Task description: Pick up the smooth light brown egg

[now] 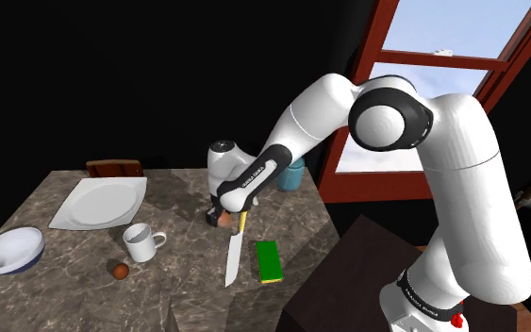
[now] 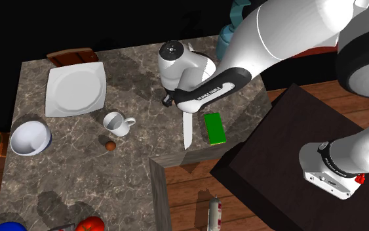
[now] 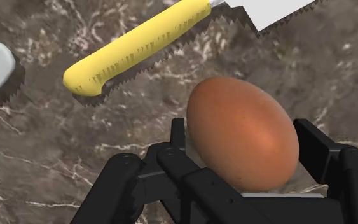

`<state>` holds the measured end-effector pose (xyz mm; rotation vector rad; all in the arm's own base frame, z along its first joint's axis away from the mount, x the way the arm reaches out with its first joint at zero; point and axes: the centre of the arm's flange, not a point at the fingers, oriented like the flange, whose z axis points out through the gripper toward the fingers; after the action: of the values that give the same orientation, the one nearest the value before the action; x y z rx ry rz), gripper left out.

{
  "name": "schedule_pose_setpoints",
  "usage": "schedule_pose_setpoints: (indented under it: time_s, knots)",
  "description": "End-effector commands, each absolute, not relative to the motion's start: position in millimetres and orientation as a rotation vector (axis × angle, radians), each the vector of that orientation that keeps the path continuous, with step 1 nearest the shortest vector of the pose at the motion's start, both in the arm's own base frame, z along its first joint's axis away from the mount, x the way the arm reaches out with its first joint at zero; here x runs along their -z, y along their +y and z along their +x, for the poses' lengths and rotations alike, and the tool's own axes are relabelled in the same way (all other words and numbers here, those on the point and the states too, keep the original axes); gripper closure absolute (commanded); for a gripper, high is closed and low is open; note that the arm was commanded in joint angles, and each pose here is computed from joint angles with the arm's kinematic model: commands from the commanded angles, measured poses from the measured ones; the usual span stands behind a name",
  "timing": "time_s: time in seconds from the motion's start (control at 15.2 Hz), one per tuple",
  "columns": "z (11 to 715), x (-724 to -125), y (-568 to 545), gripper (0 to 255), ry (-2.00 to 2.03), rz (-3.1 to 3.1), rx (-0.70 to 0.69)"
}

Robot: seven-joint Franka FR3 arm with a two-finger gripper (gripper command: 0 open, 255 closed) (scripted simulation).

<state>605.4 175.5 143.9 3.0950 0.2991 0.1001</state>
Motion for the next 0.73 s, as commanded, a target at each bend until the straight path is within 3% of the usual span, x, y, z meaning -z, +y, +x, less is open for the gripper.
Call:
schedule_pose_setpoints:
  time_s: [0.0, 0.66]
  knots:
    - [605.6, -153.6, 175.4, 255, 0.299, 3.095, -0.100]
    - [605.6, -206.4, 175.4, 255, 0.299, 3.095, -0.100]
